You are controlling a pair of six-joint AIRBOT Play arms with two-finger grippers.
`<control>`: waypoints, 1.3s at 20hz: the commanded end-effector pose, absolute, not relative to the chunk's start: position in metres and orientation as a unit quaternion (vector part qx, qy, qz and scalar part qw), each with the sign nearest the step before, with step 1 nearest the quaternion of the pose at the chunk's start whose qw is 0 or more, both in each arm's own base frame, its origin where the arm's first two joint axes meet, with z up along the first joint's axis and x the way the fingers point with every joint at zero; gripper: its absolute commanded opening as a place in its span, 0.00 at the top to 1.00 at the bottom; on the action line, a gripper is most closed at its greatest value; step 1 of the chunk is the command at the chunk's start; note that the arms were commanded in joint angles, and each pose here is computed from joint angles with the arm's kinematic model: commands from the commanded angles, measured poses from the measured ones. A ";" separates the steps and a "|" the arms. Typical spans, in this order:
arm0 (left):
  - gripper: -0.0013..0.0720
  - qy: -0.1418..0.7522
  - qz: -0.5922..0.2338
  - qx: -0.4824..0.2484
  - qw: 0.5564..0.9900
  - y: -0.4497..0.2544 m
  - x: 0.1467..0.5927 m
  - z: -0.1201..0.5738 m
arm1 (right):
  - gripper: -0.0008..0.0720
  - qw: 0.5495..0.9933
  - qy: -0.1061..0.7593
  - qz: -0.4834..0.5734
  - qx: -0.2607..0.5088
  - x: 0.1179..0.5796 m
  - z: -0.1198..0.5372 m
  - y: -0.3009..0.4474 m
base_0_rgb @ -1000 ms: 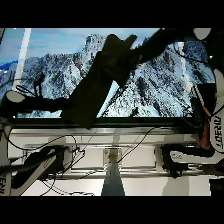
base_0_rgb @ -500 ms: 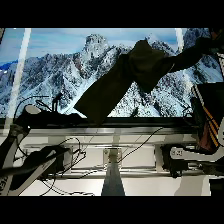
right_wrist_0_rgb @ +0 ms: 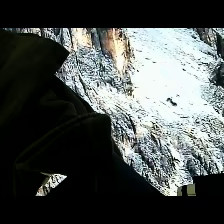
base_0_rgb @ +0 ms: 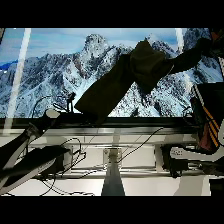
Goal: Fold the clothes and pants, and hang the long-sleeved shirts on hangers.
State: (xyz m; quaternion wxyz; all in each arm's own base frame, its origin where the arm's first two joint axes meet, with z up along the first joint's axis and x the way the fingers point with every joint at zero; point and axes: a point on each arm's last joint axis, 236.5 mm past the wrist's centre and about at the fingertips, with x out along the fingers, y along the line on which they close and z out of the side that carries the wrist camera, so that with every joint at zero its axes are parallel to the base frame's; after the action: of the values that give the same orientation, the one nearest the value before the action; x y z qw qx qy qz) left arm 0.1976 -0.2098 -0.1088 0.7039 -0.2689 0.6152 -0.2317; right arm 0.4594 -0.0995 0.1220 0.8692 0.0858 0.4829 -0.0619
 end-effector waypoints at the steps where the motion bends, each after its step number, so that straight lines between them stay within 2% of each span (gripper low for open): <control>1: 0.60 0.614 -0.220 -0.273 0.707 -0.220 0.206 -0.116 | 0.94 0.868 0.484 -0.059 0.091 0.459 0.122 -0.097; 3: 0.89 0.601 -0.230 -0.273 0.715 -0.227 0.222 -0.105 | 0.94 0.868 0.484 -0.059 0.091 0.459 0.122 -0.097; 4: 0.96 0.588 -0.238 -0.272 0.723 -0.231 0.233 -0.096 | 0.94 0.868 0.484 -0.058 0.092 0.459 0.122 -0.097; 6: 0.96 0.543 -0.252 -0.272 0.753 -0.232 0.273 -0.065 | 0.94 0.872 0.477 -0.048 0.100 0.461 0.126 -0.090; 8: 0.96 0.481 -0.245 -0.273 0.796 -0.212 0.331 -0.021 | 0.94 0.880 0.460 -0.027 0.115 0.467 0.136 -0.079; 11: 0.96 0.347 -0.183 -0.284 0.875 -0.124 0.431 0.078 | 0.94 0.902 0.408 0.007 0.141 0.483 0.164 -0.061; 13: 0.97 0.233 -0.112 -0.312 0.914 -0.034 0.476 0.165 | 0.94 0.923 0.350 0.018 0.159 0.499 0.197 -0.056; 16: 0.97 0.076 -0.022 -0.310 0.947 0.089 0.481 0.295 | 0.94 0.949 0.260 0.036 0.174 0.513 0.262 -0.049; 19: 0.97 0.010 0.052 -0.277 0.959 0.166 0.454 0.349 | 0.94 0.966 0.187 0.017 0.179 0.515 0.322 -0.062; 20: 0.97 0.011 0.080 -0.270 0.960 0.187 0.446 0.346 | 0.94 0.967 0.173 -0.003 0.187 0.513 0.333 -0.071; 22: 0.97 0.089 0.125 -0.235 0.960 0.212 0.439 0.301 | 0.94 0.961 0.197 -0.079 0.176 0.504 0.318 -0.109; 24: 0.97 0.251 0.153 -0.214 0.932 0.224 0.429 0.208 | 0.94 0.928 0.292 -0.142 0.182 0.481 0.261 -0.138; 26: 0.97 0.394 0.136 -0.223 0.881 0.216 0.413 0.121 | 0.94 0.876 0.412 -0.162 0.192 0.447 0.192 -0.144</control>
State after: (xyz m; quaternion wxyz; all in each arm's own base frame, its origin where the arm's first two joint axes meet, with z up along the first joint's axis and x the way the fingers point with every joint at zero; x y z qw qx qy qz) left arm 0.4504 0.1996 0.2204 0.9410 -0.2405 0.2123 0.1079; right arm 0.4896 -0.1184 0.2571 0.9334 0.1823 0.2934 -0.0968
